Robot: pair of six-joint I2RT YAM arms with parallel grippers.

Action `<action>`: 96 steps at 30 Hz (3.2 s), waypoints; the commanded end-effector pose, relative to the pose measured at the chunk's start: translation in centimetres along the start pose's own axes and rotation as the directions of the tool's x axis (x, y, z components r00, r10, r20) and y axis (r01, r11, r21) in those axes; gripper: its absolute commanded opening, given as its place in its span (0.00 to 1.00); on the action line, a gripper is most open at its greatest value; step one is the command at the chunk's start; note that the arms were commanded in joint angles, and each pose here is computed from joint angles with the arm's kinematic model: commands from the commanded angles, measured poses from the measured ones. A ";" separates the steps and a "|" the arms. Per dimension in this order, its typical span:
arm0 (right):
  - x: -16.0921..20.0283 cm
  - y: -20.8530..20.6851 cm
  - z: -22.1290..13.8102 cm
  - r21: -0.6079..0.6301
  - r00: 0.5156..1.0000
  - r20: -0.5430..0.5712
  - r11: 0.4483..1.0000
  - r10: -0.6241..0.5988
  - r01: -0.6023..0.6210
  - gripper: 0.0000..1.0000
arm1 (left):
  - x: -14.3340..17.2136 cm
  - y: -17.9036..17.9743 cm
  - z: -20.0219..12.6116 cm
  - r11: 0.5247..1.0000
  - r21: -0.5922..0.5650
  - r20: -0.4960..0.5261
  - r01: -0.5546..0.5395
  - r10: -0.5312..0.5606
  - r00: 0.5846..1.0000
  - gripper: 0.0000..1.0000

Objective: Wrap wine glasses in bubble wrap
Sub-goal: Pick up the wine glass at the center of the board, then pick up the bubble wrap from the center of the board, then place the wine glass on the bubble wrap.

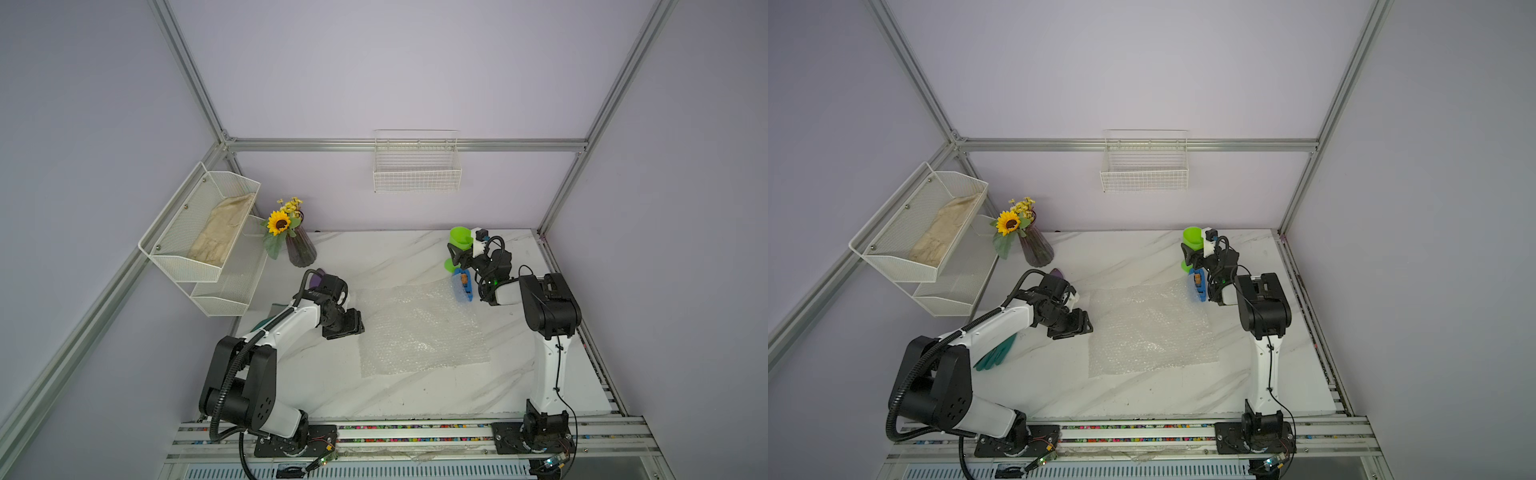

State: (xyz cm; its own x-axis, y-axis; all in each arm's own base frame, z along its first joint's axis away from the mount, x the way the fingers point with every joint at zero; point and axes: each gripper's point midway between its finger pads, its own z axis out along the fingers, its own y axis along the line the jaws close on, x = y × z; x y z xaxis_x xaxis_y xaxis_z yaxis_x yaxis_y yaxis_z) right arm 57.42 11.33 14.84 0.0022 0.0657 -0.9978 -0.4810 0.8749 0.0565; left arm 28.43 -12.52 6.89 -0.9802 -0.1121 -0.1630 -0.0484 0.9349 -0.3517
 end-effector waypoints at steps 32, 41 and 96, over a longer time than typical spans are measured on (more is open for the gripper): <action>-4.0 21.8 -10.2 0.152 0.459 -0.670 0.713 0.583 -0.685 0.65 | 0.2 0.4 4.4 0.980 0.188 -0.063 0.067 -0.056 0.996 0.18; 2.5 30.8 -11.4 0.206 0.173 -0.856 0.630 0.486 -0.749 0.58 | 0.5 2.0 -0.8 0.996 0.072 -0.071 0.057 -0.052 0.996 0.00; 8.6 32.1 -7.4 0.312 0.098 -0.884 0.731 0.458 -0.607 0.97 | -3.6 -4.2 -9.3 0.963 0.166 -0.038 -0.213 0.222 0.974 0.00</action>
State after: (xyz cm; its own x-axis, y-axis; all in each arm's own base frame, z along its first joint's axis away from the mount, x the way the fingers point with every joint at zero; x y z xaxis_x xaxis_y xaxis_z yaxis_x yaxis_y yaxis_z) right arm 34.95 38.68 6.05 -0.9956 -0.0634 -0.0693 -0.0937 0.7164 0.6914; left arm 29.46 -11.59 15.73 -0.9831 0.0941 -0.1572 0.1535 0.8916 -0.4260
